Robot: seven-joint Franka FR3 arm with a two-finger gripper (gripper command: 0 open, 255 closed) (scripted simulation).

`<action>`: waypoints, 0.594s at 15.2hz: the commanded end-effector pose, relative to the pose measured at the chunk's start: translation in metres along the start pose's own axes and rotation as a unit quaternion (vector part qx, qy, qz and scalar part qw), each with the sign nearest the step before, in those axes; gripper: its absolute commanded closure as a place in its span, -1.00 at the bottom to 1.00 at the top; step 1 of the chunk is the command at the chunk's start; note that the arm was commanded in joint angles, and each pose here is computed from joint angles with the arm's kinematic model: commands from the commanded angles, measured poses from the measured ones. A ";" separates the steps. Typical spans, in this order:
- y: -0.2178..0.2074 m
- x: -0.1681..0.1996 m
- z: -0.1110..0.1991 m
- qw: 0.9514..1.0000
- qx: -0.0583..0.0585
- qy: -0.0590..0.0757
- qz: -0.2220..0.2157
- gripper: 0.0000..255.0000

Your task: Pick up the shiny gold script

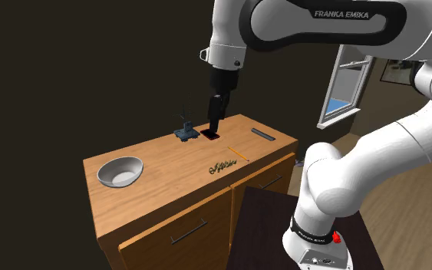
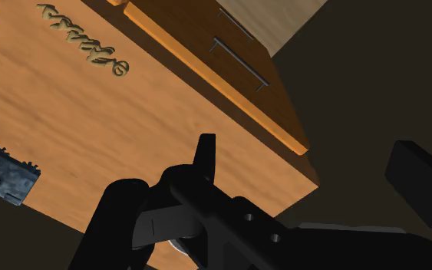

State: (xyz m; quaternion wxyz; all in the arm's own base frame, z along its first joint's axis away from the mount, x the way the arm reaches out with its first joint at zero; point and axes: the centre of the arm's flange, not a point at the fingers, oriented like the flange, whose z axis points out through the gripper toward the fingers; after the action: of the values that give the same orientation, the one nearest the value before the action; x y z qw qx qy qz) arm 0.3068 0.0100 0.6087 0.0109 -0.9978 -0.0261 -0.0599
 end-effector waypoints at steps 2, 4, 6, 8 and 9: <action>0.006 0.001 0.011 1.000 -0.004 -0.002 0.000 -1.00; 0.017 0.004 0.033 1.000 -0.013 -0.005 0.000 -1.00; 0.030 0.007 0.055 1.000 -0.022 -0.008 0.000 -1.00; 0.042 0.009 0.077 0.999 -0.030 -0.011 0.000 -1.00; 0.049 0.011 0.088 0.999 -0.035 -0.013 0.001 -1.00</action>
State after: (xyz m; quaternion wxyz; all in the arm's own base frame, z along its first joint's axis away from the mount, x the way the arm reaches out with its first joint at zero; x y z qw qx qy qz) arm 0.3283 -0.0313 0.5316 -0.0191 -0.9983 -0.0234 -0.0489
